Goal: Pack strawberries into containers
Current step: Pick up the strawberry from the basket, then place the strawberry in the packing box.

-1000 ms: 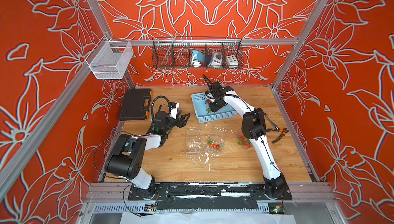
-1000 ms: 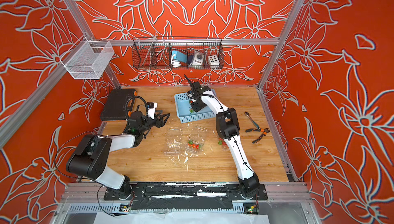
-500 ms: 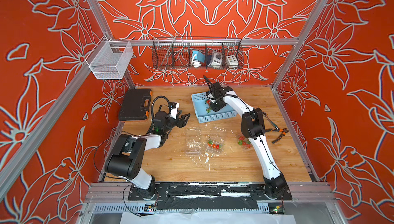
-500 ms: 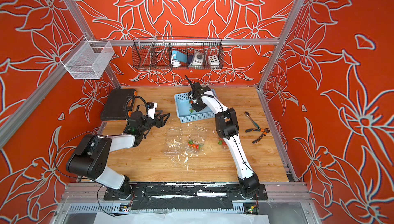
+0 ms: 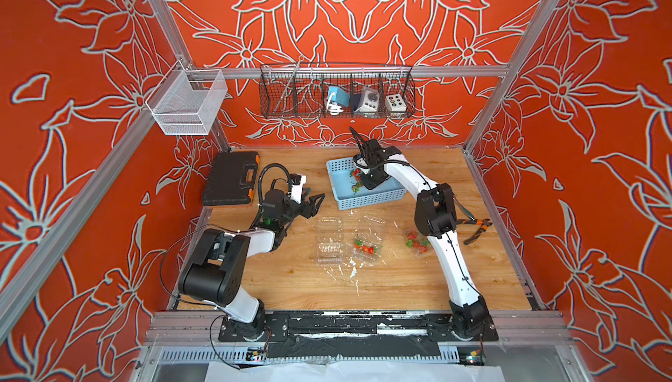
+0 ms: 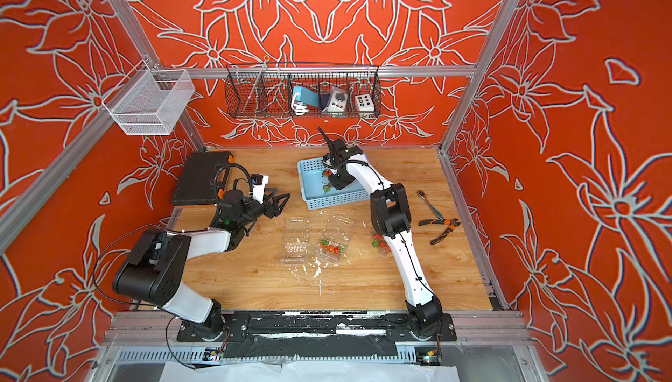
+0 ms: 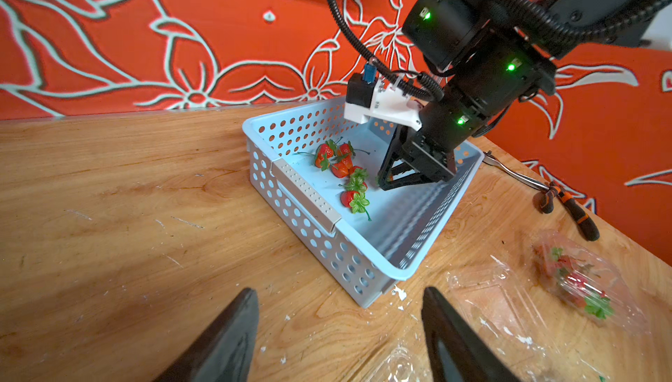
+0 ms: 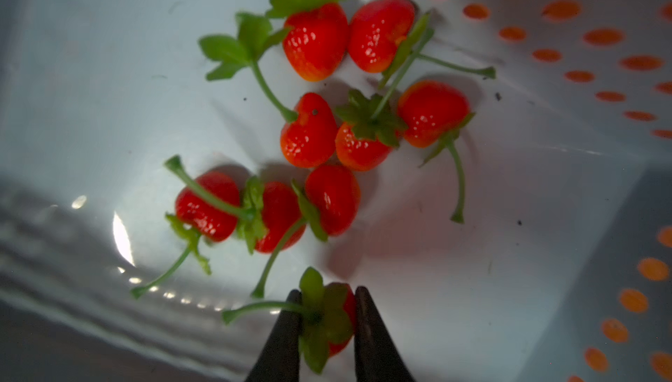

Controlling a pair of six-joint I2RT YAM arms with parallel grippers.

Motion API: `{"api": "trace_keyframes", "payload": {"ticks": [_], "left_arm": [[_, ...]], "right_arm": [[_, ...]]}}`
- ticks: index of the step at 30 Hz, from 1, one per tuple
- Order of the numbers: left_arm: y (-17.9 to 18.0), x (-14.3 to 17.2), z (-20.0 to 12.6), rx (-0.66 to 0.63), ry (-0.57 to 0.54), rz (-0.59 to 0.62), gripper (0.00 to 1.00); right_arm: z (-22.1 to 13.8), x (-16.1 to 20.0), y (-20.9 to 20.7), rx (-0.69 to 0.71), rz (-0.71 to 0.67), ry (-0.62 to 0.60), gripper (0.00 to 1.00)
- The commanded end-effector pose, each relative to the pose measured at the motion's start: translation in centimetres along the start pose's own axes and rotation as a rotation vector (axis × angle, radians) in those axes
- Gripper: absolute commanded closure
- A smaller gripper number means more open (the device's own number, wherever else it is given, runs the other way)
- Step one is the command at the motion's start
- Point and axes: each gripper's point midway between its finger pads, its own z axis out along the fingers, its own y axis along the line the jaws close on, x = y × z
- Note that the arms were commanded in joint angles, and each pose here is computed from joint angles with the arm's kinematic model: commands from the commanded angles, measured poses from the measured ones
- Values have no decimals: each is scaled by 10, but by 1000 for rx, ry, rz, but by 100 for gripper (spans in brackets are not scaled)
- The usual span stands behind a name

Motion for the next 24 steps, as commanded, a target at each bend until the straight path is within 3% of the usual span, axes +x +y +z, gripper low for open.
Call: {"api": "trace_keyframes", "payload": {"ticks": [1, 13, 19, 24], "left_arm": [[-3, -8, 4, 15, -18, 25, 30], [-4, -7, 5, 18, -15, 24, 30], [-5, -8, 5, 23, -19, 23, 30], [-5, -8, 4, 18, -20, 24, 30]], "right_arm": [[-48, -14, -6, 41, -12, -96, 80], [-105, 17, 28, 37, 6, -172, 80], [-126, 64, 90, -33, -26, -192, 79], [-125, 113, 155, -211, -54, -160, 78]]}}
